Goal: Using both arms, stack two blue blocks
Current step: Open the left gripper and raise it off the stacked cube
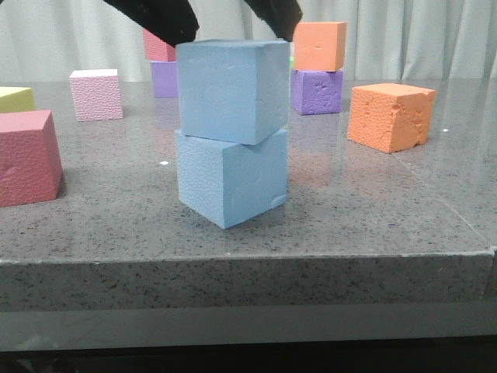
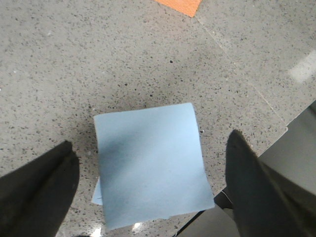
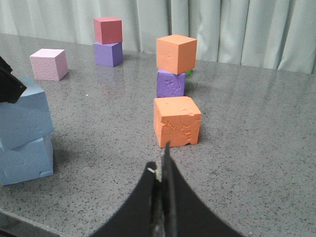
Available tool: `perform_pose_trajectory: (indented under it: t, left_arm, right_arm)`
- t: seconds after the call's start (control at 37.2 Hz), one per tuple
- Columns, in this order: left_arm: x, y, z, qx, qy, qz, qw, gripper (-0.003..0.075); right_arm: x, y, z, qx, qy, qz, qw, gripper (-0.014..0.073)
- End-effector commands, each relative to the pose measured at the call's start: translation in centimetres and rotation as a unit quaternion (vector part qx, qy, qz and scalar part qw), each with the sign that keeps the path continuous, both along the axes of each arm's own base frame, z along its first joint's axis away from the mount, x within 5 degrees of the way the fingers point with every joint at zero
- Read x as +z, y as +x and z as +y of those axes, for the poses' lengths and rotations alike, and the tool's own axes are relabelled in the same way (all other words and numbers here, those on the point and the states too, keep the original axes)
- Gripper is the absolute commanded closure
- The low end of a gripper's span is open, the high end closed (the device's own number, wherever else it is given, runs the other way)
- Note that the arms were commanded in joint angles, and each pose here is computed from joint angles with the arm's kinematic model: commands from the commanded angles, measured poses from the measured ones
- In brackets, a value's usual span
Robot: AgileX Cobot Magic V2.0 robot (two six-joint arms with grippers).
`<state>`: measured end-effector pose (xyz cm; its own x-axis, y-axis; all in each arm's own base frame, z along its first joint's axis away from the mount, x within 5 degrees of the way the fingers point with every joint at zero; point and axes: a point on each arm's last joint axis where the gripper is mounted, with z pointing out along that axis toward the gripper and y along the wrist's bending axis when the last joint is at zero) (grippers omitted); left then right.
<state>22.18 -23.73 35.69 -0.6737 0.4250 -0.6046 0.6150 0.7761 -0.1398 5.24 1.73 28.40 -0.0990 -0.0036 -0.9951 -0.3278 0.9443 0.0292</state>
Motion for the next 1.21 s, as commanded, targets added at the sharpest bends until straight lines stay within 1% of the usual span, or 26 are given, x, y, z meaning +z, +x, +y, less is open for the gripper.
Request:
perform_pose_trajectory:
  t: [0.0, 0.08, 0.16, 0.21, 0.27, 0.35, 0.4, 0.46, 0.54, 0.56, 0.59, 0.73, 0.83, 0.99, 1.05, 1.18]
  left_arm:
    - [3.1, -0.6, 0.8, 0.001, -0.041, -0.056, 0.998, 0.0129]
    - [3.9, -0.7, 1.0, 0.001, -0.042, -0.073, 0.996, 0.0135]
    - [5.1, -0.9, 1.3, 0.001, -0.055, -0.087, 0.995, 0.0143]
    - [5.7, -1.0, 1.5, 0.0, -0.059, -0.097, 0.994, 0.0183]
    - [6.1, -1.1, 1.6, -0.001, -0.06, -0.106, 0.993, 0.0253]
    - [6.6, -1.2, 1.8, 0.0, -0.063, -0.114, 0.991, 0.0382]
    - [6.8, -1.3, 2.0, 0.0, -0.065, -0.12, 0.991, 0.0484]
    - [6.9, -1.3, 2.1, 0.001, -0.062, -0.125, 0.99, 0.0565]
    - [7.0, -1.2, 2.2, 0.001, -0.057, -0.132, 0.99, 0.0668]
    - [7.1, -1.3, 2.3, 0.002, -0.058, -0.134, 0.989, 0.0715]
    - [7.1, -1.3, 2.3, 0.002, -0.058, -0.134, 0.989, 0.0741]
    - [7.0, -1.7, 2.7, 0.0, -0.067, -0.144, 0.987, 0.0741]
    - [6.5, -2.4, 3.4, -0.002, -0.088, -0.164, 0.983, 0.0741]
    - [5.4, -4.8, 5.8, -0.006, -0.131, -0.204, 0.97, 0.0741]
    - [5.3, -5.9, 6.9, -0.006, -0.152, -0.223, 0.963, 0.0741]
    - [4.1, -8.5, 9.8, -0.012, -0.164, -0.265, 0.95, 0.0741]
  right_arm:
    - [1.5, 0.0, 0.0, -0.001, 0.016, -0.043, 0.999, 0.0663]
    - [1.5, 0.0, 0.0, -0.001, 0.016, -0.043, 0.999, 0.0663]
    - [1.5, 0.0, 0.0, -0.001, 0.017, -0.043, 0.999, 0.0663]
    - [1.5, 0.0, 0.0, -0.001, 0.017, -0.043, 0.999, 0.0663]
    - [1.5, 0.0, 0.0, -0.001, 0.017, -0.043, 0.999, 0.0663]
    - [1.5, 0.0, 0.0, -0.001, 0.017, -0.043, 0.999, 0.0663]
    - [1.5, 0.0, 0.0, -0.001, 0.017, -0.043, 0.999, 0.0663]
    - [1.5, 0.0, 0.0, -0.001, 0.017, -0.043, 0.999, 0.0663]
    - [1.5, 0.0, 0.0, -0.001, 0.017, -0.043, 0.999, 0.0663]
    - [1.5, 0.0, 0.0, -0.001, 0.017, -0.043, 0.999, 0.0663]
    - [1.5, 0.0, 0.0, -0.001, 0.017, -0.043, 0.999, 0.0663]
    - [1.5, 0.0, 0.0, -0.001, 0.016, -0.043, 0.999, 0.0663]
    - [1.5, 0.0, 0.0, -0.001, 0.016, -0.043, 0.999, 0.0663]
    - [1.5, 0.0, 0.0, -0.001, 0.016, -0.043, 0.999, 0.0663]
    - [1.5, 0.0, 0.0, -0.001, 0.016, -0.043, 0.999, 0.0663]
    - [1.5, 0.0, 0.0, -0.001, 0.016, -0.043, 0.999, 0.0663]
